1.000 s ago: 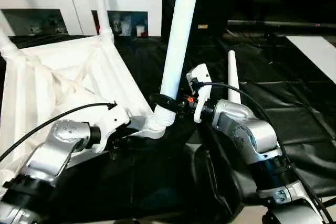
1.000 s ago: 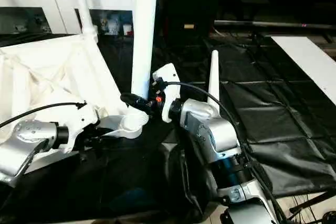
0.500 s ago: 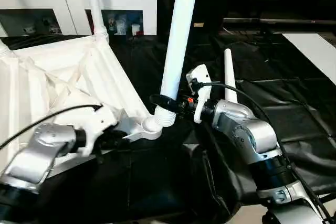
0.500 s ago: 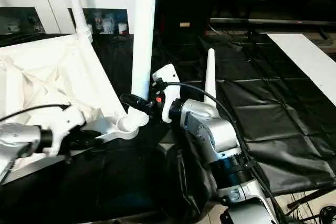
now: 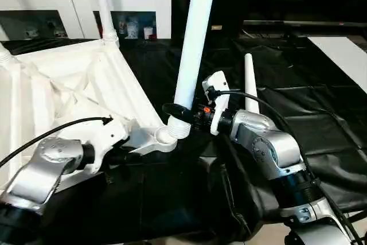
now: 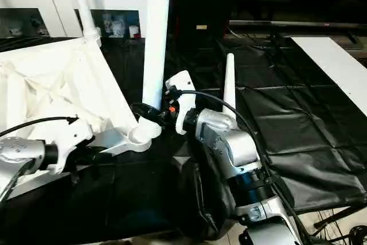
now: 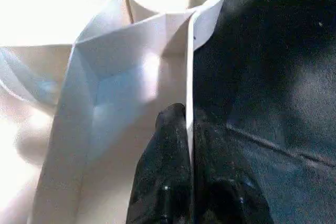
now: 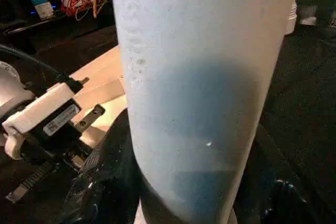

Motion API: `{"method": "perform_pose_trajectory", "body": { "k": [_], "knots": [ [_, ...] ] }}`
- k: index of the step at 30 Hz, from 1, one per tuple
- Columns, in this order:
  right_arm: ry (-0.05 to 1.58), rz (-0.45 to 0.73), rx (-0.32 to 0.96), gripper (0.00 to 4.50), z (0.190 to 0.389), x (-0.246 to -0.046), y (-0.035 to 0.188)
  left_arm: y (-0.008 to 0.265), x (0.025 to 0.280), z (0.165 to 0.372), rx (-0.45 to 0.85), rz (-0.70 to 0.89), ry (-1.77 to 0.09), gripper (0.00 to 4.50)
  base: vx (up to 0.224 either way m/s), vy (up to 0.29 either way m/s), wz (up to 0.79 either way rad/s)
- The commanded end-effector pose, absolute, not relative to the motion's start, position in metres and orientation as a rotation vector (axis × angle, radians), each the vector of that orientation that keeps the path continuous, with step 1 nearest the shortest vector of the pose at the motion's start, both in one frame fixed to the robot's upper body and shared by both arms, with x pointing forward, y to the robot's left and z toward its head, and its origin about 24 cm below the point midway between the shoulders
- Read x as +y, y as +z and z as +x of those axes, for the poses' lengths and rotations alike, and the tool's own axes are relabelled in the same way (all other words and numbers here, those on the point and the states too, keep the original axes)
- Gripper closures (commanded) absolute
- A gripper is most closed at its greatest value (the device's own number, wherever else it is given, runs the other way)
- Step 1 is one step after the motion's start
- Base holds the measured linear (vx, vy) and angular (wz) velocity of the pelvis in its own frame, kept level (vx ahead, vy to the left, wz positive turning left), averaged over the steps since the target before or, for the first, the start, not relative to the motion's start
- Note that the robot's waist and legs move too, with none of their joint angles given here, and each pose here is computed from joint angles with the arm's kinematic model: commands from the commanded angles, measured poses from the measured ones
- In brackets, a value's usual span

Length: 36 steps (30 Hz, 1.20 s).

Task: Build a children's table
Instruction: Insert table leg to table base

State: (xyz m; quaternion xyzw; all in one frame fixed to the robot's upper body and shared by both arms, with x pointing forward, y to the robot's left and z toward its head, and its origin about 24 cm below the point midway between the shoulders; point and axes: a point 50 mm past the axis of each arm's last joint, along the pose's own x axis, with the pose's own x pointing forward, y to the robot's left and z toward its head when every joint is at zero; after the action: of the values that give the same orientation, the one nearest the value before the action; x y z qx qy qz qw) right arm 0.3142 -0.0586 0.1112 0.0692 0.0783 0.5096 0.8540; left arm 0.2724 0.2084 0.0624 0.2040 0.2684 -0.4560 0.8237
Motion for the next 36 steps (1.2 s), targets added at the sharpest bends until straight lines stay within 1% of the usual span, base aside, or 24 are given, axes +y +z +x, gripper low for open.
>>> {"method": "perform_pose_trajectory", "body": {
  "k": [1,5,8,11,16,21,25,36],
  "knots": [
    [1.075,0.133,0.128,2.64,0.317,-0.059,0.119,0.058,0.201,0.274,0.543,0.428,-1.001,4.48,0.0,0.0,0.0],
    [1.077,0.132,0.131,2.64,0.317,-0.059,0.118,0.052,0.195,0.274,0.536,0.463,-1.059,4.5,0.0,0.0,0.0],
    [1.084,0.124,0.144,2.64,0.316,-0.059,0.115,0.053,0.18,0.273,0.49,0.432,-1.157,4.5,0.0,0.0,0.0],
    [1.089,0.098,0.163,2.64,0.316,-0.06,0.11,0.053,0.172,0.274,0.474,0.441,-1.205,4.5,0.0,0.0,0.0],
    [1.071,0.068,0.181,2.64,0.318,-0.062,0.105,0.054,0.168,0.279,0.454,0.452,-1.226,4.5,0.0,0.0,0.0],
    [1.071,0.063,0.197,2.64,0.318,-0.061,0.1,0.054,0.171,0.287,0.455,0.459,-1.181,4.5,0.0,0.0,0.0],
    [1.061,0.042,0.216,2.64,0.318,-0.062,0.093,0.053,0.172,0.29,0.457,0.452,-1.164,4.5,0.0,0.0,0.0],
    [1.021,0.088,0.234,2.64,0.326,-0.06,0.077,0.054,0.172,0.294,0.456,0.451,-1.173,4.5,0.0,0.0,0.0]
  ]
}}
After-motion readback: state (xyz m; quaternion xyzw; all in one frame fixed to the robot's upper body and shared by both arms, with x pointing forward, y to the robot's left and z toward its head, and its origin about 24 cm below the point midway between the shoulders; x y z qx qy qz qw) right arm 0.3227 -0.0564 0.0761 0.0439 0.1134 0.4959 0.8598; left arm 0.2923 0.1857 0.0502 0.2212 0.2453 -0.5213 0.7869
